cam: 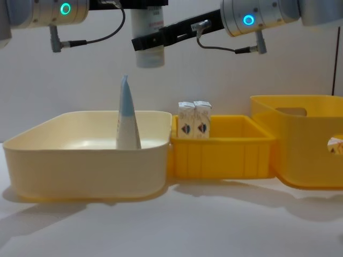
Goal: Bimanual collaborative sorting of washing and personal care products
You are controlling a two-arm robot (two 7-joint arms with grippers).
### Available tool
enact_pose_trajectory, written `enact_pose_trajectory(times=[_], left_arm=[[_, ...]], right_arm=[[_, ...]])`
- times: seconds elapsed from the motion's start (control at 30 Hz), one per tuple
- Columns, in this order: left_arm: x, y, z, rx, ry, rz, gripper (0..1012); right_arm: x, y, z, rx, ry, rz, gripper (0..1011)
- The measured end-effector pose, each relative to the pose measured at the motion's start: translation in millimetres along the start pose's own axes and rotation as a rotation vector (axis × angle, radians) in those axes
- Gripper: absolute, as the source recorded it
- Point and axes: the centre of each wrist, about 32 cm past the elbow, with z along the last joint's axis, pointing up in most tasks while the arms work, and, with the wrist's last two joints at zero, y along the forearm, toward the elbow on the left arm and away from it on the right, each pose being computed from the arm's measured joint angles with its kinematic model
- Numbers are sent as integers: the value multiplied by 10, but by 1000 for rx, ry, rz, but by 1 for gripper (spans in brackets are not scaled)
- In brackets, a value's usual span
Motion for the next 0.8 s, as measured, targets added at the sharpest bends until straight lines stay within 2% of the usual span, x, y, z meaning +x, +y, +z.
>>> enact_pose_trajectory(times=[0.1, 0.43, 0.8], left_arm=[[0, 0, 0, 0, 0, 0, 758], [0, 0, 0, 0, 0, 0, 1003], [0, 0, 0, 0, 0, 0, 1003]], right_arm=[[0, 0, 0, 0, 0, 0, 640], [25, -42, -5, 10, 5, -27, 640], [137, -241, -19, 17, 22, -133, 641]])
